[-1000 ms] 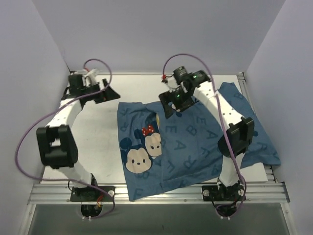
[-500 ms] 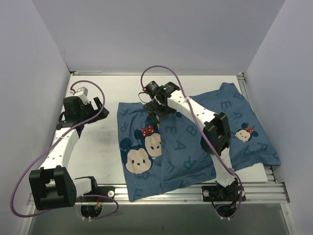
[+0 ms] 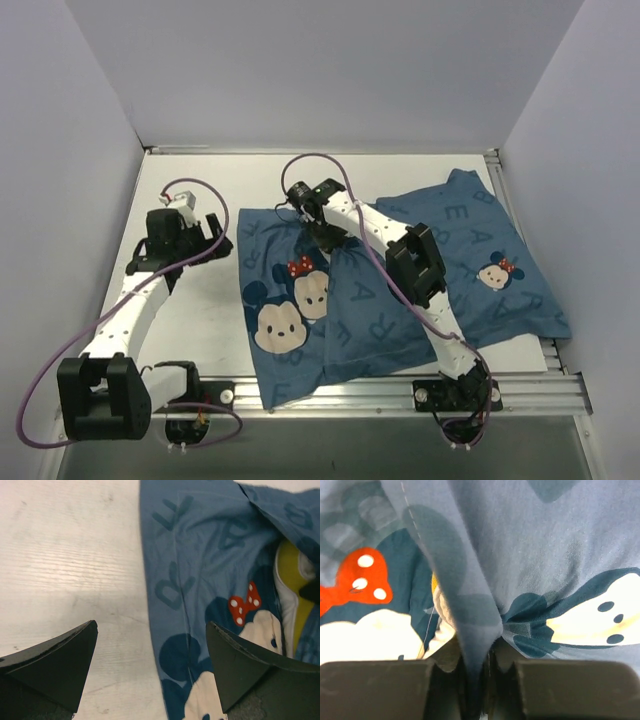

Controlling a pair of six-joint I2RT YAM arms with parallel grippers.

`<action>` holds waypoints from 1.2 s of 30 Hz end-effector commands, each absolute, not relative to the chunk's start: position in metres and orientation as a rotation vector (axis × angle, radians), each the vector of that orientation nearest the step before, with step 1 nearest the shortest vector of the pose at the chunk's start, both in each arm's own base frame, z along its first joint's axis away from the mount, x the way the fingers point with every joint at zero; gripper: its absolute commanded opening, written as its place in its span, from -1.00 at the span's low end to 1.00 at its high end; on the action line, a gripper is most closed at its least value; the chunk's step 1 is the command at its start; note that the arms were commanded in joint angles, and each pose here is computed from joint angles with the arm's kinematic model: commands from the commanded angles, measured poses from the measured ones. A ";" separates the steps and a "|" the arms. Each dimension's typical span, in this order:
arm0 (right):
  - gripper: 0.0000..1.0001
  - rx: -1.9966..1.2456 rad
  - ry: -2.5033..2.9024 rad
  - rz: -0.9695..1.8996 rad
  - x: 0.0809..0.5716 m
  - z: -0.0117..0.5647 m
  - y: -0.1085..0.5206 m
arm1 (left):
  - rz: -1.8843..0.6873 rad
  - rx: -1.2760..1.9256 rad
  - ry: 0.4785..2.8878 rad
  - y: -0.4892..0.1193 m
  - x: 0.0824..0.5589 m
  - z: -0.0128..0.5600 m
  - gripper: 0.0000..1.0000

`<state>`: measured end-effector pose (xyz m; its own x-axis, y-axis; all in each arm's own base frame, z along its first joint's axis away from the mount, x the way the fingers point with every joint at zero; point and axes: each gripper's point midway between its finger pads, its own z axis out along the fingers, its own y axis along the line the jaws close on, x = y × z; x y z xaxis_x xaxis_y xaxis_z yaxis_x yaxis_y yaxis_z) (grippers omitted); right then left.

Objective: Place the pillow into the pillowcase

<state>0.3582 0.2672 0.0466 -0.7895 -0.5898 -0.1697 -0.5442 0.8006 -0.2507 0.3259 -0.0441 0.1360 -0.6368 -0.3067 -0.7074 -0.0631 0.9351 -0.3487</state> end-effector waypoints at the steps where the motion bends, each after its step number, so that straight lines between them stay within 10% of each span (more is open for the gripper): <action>1: -1.00 -0.847 2.753 -0.050 0.363 0.068 0.291 | -0.509 -0.151 2.281 -0.076 0.317 0.136 0.95; 14: -1.00 -0.576 2.783 0.403 0.351 0.138 0.296 | -0.753 0.010 2.330 -0.222 0.338 0.104 0.29; 36: -1.00 -0.364 2.934 0.670 0.339 0.127 0.297 | -0.467 0.012 2.417 -0.291 0.369 0.023 -0.09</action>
